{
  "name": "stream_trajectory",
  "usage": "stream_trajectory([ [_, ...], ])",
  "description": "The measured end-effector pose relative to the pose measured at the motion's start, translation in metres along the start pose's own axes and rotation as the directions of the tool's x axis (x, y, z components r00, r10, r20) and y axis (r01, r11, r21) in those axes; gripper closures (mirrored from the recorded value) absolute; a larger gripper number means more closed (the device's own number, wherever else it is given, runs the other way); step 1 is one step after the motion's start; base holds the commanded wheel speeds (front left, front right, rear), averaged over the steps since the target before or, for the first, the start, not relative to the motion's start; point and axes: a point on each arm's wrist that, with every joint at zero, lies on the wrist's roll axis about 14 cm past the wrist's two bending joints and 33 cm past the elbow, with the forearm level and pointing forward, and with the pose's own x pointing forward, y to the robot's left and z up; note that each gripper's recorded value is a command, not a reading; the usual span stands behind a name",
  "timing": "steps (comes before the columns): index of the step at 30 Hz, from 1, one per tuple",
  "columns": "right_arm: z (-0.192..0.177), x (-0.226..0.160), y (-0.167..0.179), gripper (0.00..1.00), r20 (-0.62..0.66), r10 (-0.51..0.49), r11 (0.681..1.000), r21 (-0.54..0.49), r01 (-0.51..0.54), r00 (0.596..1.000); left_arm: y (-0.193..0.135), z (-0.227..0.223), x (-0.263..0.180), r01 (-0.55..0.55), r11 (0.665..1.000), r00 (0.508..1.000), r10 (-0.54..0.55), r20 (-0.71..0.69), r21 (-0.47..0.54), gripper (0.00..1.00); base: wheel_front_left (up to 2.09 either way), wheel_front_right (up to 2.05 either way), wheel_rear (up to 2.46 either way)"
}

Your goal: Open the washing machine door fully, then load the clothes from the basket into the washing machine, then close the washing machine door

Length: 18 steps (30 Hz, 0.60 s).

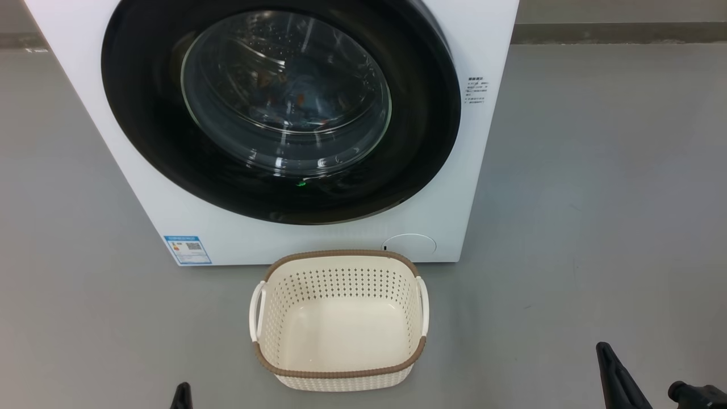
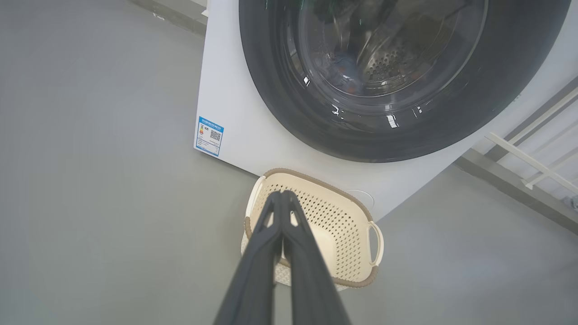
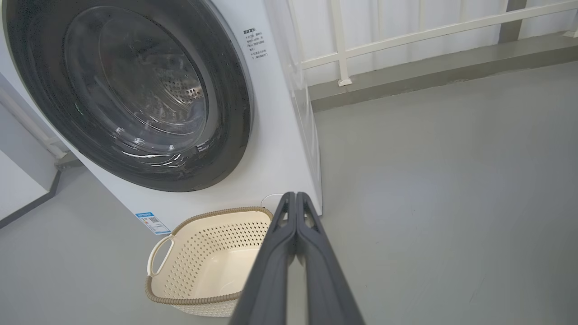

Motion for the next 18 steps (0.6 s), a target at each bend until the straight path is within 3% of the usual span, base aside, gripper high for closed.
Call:
stream_trajectory([
  [18,-0.0023,0.0034,-0.0075,1.00,-0.021,-0.047,0.976,0.210,0.050,0.999,0.0039,-0.0014,0.0059,-0.027,0.985,0.999,0.022,-0.033,-0.172,1.00,0.00,0.00,0.00],
])
